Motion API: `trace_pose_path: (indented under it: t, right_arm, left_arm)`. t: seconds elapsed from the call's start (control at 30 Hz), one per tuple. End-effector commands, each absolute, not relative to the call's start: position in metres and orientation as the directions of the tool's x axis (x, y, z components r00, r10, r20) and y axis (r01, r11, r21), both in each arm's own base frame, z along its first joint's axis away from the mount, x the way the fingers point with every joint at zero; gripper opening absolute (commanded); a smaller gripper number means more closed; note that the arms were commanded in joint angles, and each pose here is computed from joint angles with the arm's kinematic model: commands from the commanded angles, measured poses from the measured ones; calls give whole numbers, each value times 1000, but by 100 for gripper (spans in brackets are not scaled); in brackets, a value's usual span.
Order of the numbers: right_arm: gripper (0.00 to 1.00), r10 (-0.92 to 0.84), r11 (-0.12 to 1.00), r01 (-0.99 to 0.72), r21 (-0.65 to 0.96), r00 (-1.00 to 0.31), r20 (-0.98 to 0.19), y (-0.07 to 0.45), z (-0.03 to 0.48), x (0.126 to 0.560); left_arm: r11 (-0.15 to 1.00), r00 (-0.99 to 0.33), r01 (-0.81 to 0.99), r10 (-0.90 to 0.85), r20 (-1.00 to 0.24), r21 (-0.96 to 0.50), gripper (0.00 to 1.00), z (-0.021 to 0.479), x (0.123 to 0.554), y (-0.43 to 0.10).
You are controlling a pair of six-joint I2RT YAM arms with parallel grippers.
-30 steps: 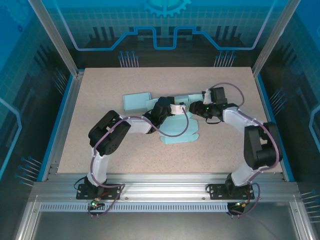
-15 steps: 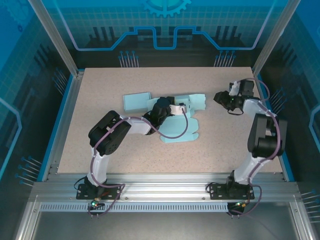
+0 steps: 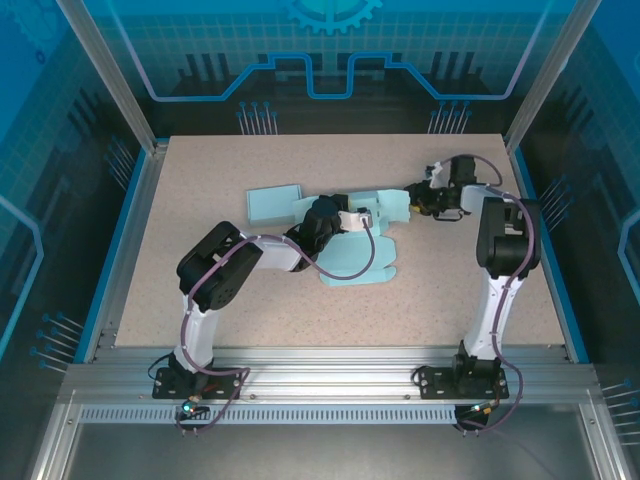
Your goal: Fold the paper box
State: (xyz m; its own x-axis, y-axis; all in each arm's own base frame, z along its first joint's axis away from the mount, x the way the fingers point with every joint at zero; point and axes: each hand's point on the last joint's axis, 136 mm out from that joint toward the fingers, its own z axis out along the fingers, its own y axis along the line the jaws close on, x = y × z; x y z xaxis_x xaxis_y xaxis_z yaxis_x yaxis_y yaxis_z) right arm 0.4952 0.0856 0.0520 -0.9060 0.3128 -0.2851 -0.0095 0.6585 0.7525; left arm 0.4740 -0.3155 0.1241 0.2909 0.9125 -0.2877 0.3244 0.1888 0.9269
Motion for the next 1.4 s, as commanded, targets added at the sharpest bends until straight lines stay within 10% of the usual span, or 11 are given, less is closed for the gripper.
trace_pose_path:
  t: [0.0, 1.37]
  right_arm:
    - [38, 263, 645, -101, 758, -901, -344, 99, 74, 487]
    - [52, 98, 684, -331, 650, -841, -532, 160, 81, 433]
  left_arm:
    - [154, 324, 296, 912, -251, 943, 0, 120, 474, -320]
    - [126, 377, 288, 896, -233, 949, 0, 98, 477, -317]
